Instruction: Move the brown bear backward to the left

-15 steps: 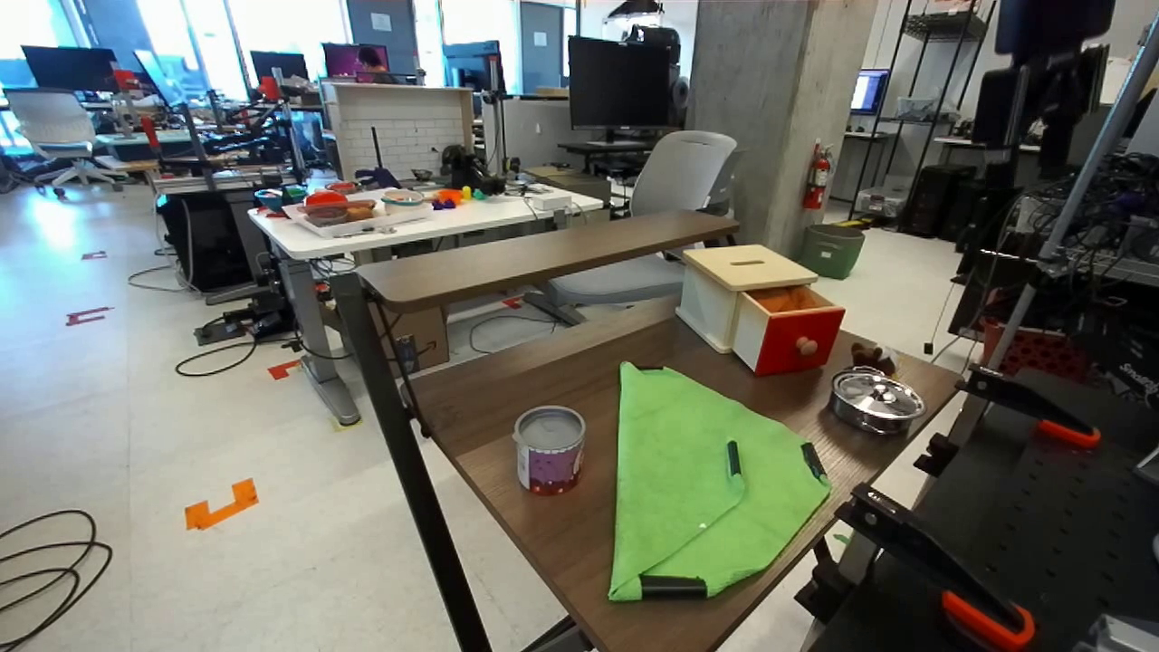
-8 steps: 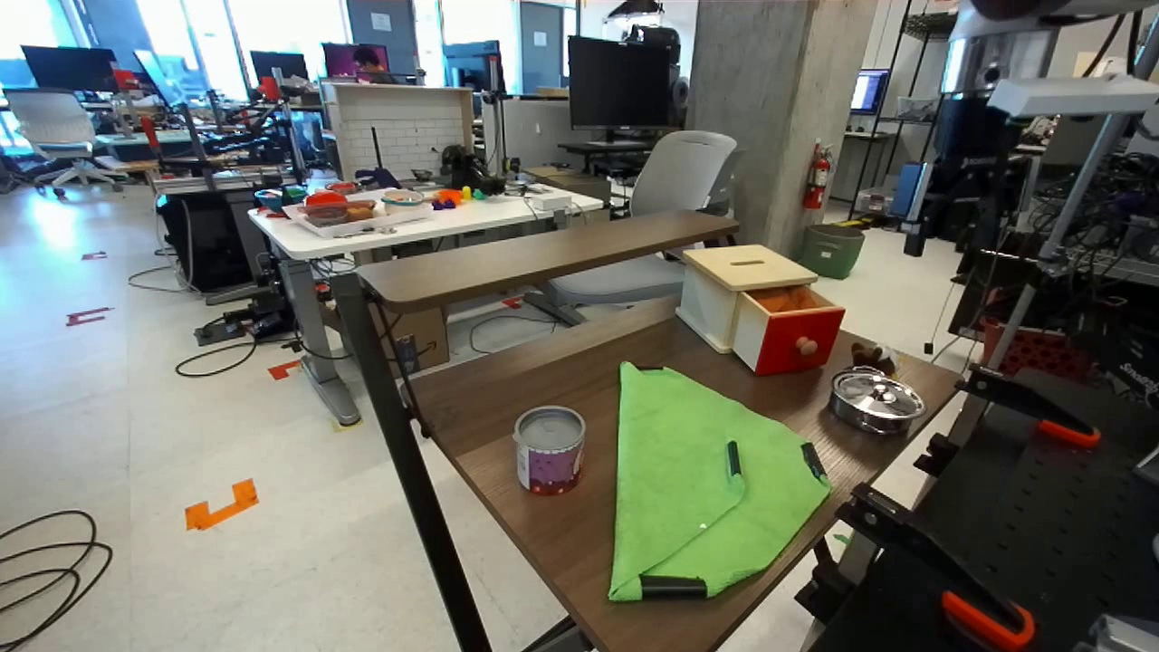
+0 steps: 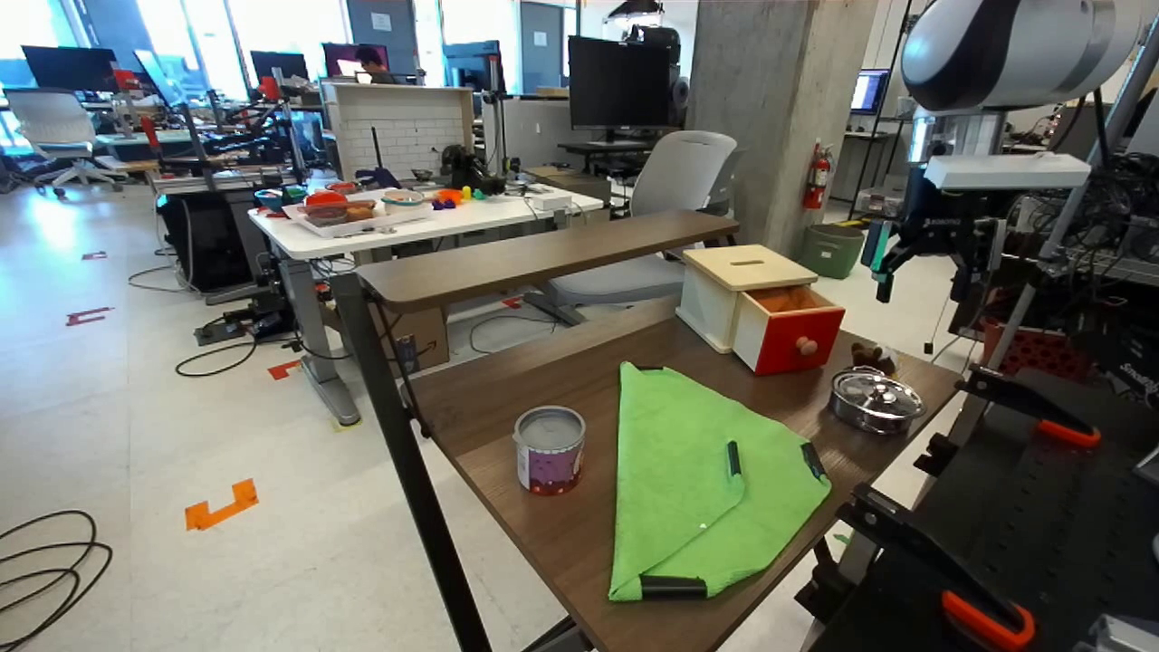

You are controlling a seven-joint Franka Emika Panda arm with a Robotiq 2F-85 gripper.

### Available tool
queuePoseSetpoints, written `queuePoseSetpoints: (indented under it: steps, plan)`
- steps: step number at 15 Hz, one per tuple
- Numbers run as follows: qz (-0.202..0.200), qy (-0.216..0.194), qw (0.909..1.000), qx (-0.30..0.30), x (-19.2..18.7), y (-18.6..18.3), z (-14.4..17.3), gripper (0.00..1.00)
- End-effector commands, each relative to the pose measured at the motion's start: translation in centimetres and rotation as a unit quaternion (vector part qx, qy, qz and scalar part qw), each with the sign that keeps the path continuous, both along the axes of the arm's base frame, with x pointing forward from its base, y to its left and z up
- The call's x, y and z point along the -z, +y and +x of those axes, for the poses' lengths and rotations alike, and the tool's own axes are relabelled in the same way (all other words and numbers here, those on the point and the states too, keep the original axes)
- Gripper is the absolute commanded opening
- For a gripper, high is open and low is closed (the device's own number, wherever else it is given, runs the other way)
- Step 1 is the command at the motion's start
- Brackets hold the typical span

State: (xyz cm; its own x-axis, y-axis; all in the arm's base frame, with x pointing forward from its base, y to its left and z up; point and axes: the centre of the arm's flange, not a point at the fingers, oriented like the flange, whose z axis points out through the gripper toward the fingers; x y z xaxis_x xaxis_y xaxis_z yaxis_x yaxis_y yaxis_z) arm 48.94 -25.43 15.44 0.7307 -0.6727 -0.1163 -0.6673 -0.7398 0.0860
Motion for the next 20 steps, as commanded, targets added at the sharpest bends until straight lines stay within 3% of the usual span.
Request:
queuePoseSetpoints:
  steps: [1, 15, 16, 17, 20]
  plan:
    - [-0.009, 0.01, 0.9993, 0.034, 2.6, -1.6, 0.9, 1.0]
    - [0.007, 0.03, 0.9904, 0.135, 9.0, -1.0, 2.1, 1.0]
    - [0.006, 0.033, 0.9901, 0.136, 9.4, -1.0, 2.3, 0.75]
    - [0.002, 0.035, 0.9899, 0.138, 9.7, -1.0, 2.4, 0.74]
    - [-0.003, 0.035, 0.9893, 0.142, 9.8, -1.2, 2.7, 0.49]
